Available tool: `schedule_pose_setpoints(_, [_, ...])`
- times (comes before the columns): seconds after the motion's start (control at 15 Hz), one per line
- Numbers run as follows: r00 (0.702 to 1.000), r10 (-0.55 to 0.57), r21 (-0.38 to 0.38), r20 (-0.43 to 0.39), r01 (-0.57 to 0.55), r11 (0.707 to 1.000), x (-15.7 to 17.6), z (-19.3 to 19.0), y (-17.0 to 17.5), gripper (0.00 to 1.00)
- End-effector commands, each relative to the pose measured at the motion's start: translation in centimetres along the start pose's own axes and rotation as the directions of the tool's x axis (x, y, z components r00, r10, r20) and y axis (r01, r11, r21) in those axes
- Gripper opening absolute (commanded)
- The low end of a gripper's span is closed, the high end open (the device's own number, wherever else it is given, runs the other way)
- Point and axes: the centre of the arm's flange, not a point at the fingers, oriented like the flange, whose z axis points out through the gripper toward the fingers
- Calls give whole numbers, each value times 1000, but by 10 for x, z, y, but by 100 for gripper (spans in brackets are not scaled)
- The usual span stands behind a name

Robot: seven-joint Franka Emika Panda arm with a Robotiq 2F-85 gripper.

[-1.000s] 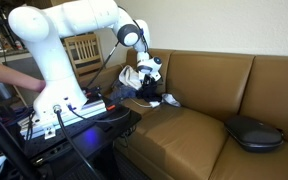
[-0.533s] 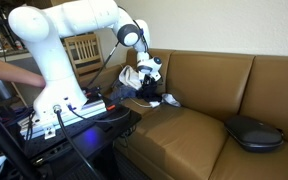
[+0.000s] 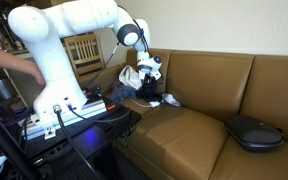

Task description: Move the clothing to the left side of the sofa

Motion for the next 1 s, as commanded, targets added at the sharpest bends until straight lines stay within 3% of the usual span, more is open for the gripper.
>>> schedule_pose_setpoints(0.0, [984, -178, 90, -24, 180, 980, -58, -16, -60, 1])
schedule_pose_setpoints(0.13, [957, -288, 120, -18, 288, 950, -53, -22, -122, 1])
schedule_pose_setpoints(0.2, [940, -342, 128, -8, 341, 931, -19, -34, -148, 1])
schedule_pose_setpoints(0.33, [890, -456, 141, -2, 452, 881, -7, -49, -192, 1])
schedule_pose_setpoints(0.53, [804, -595, 148, 7, 588, 795, 0, -94, -255, 1])
schedule_pose_setpoints(0.73, [698, -716, 178, 12, 703, 688, -13, -134, -276, 1])
schedule_pose_setpoints(0.8, [657, -754, 193, 14, 738, 646, 6, -154, -289, 1])
schedule_pose_setpoints(0.87, [615, -788, 216, 19, 767, 604, -24, -82, -338, 1])
schedule_pose_setpoints(0.93, [573, -819, 242, 32, 790, 563, -32, -84, -346, 1])
